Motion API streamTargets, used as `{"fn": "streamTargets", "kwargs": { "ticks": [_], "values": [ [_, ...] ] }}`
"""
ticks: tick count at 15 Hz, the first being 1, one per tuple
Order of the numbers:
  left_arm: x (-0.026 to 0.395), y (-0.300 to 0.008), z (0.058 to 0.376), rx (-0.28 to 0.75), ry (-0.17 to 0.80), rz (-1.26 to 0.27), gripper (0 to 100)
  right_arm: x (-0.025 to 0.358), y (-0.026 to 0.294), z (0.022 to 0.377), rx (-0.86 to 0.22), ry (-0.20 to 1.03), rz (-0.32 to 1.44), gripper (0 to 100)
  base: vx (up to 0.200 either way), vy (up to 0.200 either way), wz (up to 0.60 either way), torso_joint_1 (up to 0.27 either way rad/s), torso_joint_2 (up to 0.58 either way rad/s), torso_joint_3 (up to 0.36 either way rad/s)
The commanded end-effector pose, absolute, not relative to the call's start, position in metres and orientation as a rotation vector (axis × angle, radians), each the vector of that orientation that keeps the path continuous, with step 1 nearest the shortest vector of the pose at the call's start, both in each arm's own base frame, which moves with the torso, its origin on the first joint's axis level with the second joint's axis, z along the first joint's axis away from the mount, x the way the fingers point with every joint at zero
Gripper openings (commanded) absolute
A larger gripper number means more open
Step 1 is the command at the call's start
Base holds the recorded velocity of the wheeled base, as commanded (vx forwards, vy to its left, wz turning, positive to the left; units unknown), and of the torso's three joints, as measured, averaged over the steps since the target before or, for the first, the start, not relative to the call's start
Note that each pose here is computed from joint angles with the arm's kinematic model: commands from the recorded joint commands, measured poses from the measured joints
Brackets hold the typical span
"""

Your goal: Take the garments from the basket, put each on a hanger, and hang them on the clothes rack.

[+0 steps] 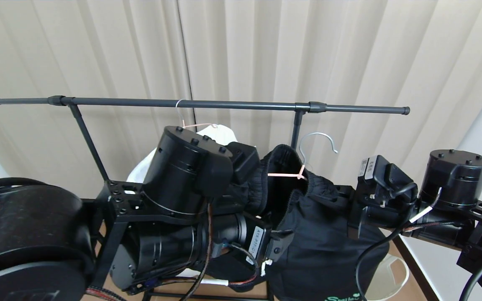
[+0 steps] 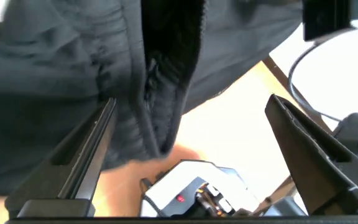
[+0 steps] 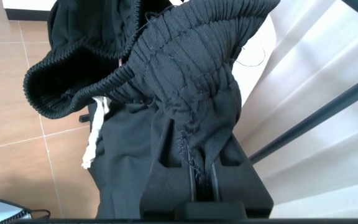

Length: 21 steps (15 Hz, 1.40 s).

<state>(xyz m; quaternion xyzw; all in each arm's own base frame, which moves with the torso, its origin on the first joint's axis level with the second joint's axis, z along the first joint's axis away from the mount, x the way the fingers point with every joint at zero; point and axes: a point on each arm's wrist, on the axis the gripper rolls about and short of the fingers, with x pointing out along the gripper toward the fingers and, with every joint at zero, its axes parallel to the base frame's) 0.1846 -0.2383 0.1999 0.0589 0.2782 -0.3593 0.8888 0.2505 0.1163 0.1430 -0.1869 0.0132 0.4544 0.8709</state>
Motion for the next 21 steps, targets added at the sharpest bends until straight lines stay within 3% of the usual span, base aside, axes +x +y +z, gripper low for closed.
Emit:
{"fn": "streamTargets", "kwargs": {
  "ticks": [1, 5, 7, 11, 13, 15, 21],
  "values": [
    [0.17, -0.213, 0.223, 0.133, 0.485, -0.763, 100, 0.25, 0.116, 0.142, -0.393, 0.03, 0.952, 0, 0.0, 0.0, 0.0, 0.0, 0.0, 0.0],
    [0.191, -0.165, 0.245, 0.301, 0.332, -0.805, 100, 0.247, 0.116, 0.14, -0.386, 0.024, 0.998, 0, 0.0, 0.0, 0.0, 0.0, 0.0, 0.0],
    [0.204, -0.156, 0.245, 0.365, 0.299, -0.856, 100, 0.244, 0.115, 0.139, -0.392, -0.001, 1.009, 0, 0.0, 0.0, 0.0, 0.0, 0.0, 0.0],
    [0.238, -0.167, 0.237, 0.434, 0.262, -1.029, 100, 0.242, 0.114, 0.136, -0.409, -0.009, 1.013, 0, 0.0, 0.0, 0.0, 0.0, 0.0, 0.0],
    [0.251, -0.17, 0.235, 0.459, 0.292, -1.122, 100, 0.24, 0.114, 0.136, -0.416, -0.018, 1.031, 0, 0.0, 0.0, 0.0, 0.0, 0.0, 0.0],
    [0.259, -0.173, 0.229, 0.499, 0.333, -1.159, 100, 0.238, 0.115, 0.136, -0.418, -0.021, 1.036, 0, 0.0, 0.0, 0.0, 0.0, 0.0, 0.0],
    [0.268, -0.182, 0.218, 0.591, 0.307, -1.195, 100, 0.231, 0.12, 0.133, -0.43, -0.022, 1.067, 0, 0.0, 0.0, 0.0, 0.0, 0.0, 0.0]
  ]
}}
